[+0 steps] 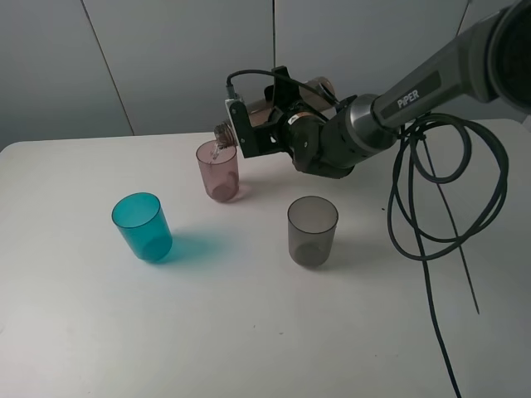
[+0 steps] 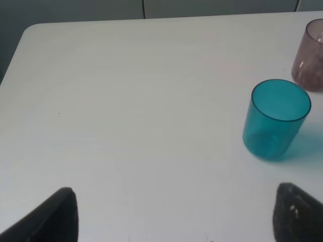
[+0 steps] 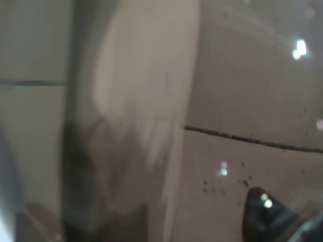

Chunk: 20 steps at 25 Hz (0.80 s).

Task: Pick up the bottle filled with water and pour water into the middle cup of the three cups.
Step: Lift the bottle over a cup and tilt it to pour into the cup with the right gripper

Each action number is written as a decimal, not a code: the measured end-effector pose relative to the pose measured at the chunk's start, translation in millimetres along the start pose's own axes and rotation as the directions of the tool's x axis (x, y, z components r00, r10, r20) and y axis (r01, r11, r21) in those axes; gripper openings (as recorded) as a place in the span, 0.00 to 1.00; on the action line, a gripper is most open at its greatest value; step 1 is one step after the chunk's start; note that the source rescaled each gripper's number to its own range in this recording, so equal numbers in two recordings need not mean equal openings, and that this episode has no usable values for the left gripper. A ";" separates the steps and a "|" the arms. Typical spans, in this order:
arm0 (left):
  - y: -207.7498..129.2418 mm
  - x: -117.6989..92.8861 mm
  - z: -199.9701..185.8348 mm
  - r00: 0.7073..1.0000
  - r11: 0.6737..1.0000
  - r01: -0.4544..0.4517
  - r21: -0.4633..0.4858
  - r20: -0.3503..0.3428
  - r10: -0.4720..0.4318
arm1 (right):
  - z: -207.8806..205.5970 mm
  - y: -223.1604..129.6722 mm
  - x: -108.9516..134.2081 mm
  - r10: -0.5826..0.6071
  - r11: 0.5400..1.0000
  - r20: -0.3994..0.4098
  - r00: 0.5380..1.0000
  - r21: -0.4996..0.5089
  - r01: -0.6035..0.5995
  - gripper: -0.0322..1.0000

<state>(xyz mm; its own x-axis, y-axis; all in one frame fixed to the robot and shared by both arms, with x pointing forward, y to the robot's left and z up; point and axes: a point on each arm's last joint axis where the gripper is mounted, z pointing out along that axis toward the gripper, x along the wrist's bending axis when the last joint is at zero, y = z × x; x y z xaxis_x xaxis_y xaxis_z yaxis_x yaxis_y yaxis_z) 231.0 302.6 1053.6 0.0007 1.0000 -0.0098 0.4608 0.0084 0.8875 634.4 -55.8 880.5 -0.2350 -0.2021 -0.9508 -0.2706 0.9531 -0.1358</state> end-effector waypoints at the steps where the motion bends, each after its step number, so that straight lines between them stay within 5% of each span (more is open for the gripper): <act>1: 0.0 0.0 0.0 1.000 1.000 0.000 0.000 0.000 0.000 | 0.0 0.0 0.0 -0.003 1.000 0.000 1.000 0.000 0.003 0.03; 20: 0.0 0.0 0.0 1.000 1.000 -0.005 0.000 0.000 0.005 | 0.0 -0.8 -2.4 -0.016 1.000 0.027 1.000 0.009 0.015 0.03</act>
<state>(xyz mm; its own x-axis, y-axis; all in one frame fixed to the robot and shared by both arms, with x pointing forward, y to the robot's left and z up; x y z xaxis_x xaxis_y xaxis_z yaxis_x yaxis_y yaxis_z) 231.0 302.6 1053.6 0.0032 1.0000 -0.0050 0.4608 0.0029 0.8875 635.1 -56.0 883.0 -0.2056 -0.2109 -0.9556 -0.2655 0.9519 -0.1530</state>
